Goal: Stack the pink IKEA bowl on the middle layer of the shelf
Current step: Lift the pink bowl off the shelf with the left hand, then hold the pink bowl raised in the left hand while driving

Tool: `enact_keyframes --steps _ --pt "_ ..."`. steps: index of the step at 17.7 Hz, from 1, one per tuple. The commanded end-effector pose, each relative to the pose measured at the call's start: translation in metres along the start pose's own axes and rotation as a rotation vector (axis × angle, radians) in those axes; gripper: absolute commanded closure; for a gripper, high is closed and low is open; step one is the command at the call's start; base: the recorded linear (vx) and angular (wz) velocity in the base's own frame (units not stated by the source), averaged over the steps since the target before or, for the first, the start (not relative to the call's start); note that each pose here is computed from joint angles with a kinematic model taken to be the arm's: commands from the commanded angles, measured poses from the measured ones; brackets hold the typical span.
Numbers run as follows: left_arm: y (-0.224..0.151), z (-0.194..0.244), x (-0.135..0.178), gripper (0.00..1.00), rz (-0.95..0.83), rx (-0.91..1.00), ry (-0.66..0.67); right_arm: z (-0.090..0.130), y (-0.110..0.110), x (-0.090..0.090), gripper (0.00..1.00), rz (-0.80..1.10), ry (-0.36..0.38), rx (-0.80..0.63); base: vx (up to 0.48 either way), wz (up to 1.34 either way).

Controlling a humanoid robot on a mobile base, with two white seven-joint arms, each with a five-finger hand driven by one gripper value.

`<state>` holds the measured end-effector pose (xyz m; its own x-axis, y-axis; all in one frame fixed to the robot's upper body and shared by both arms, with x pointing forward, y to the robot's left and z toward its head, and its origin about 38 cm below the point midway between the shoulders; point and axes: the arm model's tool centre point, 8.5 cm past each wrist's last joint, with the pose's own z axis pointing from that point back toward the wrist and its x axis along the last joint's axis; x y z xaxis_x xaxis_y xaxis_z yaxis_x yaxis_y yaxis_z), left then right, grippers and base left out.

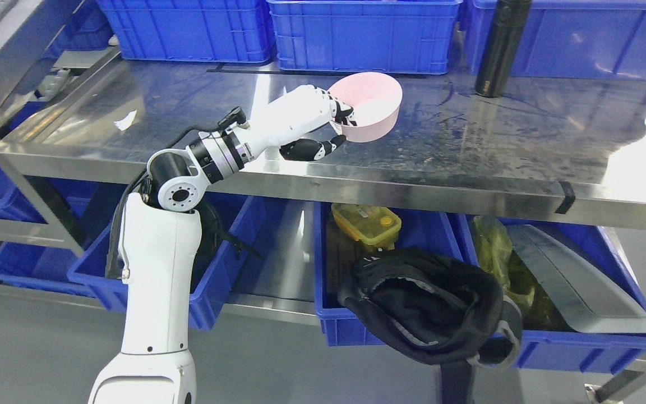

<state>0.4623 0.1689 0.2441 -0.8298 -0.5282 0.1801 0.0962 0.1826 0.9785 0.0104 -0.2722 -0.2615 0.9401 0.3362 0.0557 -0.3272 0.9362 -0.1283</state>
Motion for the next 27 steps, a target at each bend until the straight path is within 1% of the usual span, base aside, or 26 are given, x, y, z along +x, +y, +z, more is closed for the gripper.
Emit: enact_keyframes --steps 1,4,9,20,27 --pt "-0.007 0.041 -0.001 0.99 0.023 0.065 0.06 0.0 -0.008 -0.007 0.0 0.001 0.003 -0.013 -0.025 0.45" --pt "-0.009 0.04 0.0 0.99 0.024 0.06 0.057 0.0 -0.008 -0.007 0.0 0.003 0.003 -0.013 -0.054 0.82" --pt "-0.023 0.044 0.002 0.99 0.048 0.039 0.061 0.0 -0.008 -0.007 0.0 0.001 0.003 -0.013 -0.029 1.02" --pt "-0.022 0.046 0.002 0.98 0.066 0.063 0.053 0.0 -0.008 -0.007 0.0 0.001 0.003 -0.013 0.083 1.2" --pt "-0.026 0.046 0.003 0.98 0.075 0.059 0.051 0.0 -0.008 -0.007 0.0 0.001 0.003 -0.013 0.12 0.58"
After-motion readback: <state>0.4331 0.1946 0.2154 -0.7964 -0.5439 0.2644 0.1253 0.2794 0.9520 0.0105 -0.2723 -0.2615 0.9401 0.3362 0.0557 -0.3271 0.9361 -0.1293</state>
